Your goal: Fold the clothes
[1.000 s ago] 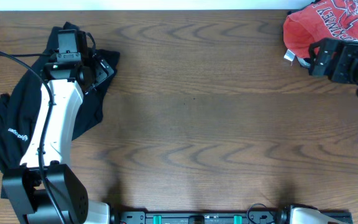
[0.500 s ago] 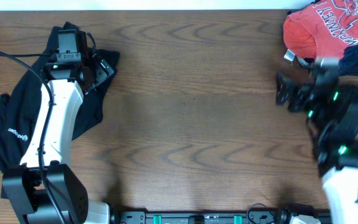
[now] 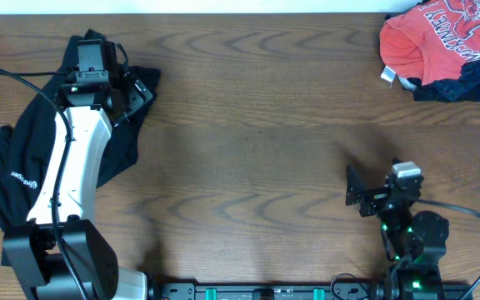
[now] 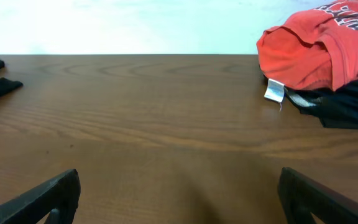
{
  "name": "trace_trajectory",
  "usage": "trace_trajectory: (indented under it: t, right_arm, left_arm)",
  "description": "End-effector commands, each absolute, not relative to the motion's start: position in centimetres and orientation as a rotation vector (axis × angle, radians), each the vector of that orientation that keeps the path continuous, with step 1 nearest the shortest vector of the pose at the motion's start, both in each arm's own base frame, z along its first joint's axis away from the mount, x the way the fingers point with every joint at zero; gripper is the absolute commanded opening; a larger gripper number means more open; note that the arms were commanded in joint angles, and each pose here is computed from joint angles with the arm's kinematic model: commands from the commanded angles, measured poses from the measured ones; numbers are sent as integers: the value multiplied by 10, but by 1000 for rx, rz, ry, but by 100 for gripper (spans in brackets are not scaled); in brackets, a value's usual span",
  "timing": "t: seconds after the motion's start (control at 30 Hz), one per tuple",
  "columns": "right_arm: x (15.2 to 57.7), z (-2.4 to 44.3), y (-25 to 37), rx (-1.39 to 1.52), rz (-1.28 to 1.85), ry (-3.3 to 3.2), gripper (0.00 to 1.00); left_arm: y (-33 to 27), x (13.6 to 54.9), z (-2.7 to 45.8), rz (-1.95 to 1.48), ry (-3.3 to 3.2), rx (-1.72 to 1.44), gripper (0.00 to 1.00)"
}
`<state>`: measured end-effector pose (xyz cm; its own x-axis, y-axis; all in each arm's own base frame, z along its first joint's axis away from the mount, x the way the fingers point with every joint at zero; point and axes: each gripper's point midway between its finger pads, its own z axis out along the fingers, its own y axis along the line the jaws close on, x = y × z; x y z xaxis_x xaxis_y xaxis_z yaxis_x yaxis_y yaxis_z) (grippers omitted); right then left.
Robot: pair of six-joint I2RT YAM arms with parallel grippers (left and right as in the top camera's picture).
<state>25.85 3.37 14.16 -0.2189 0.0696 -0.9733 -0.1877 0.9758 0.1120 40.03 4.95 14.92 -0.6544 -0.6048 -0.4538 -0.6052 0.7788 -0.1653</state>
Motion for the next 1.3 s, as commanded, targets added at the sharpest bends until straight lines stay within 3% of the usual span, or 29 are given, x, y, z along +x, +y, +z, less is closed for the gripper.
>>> trace_trajectory:
  t: [0.0,0.17,0.47,1.27]
  right_arm:
    - [254,130,33,-55,250,1770,99]
    - [248,125,32,-47,242,1789,99]
    - [243,163,34,-73,238,1624,99]
    - [244,161,31,-85,204,1628,99]
  left_arm:
    - [51,399,142,13,2491,-920,98]
    - [51,399,142,13,2491,-920,98]
    - [51,399,142,13,2491,-920,98]
    - [51,399,142,13,2491,-920,98]
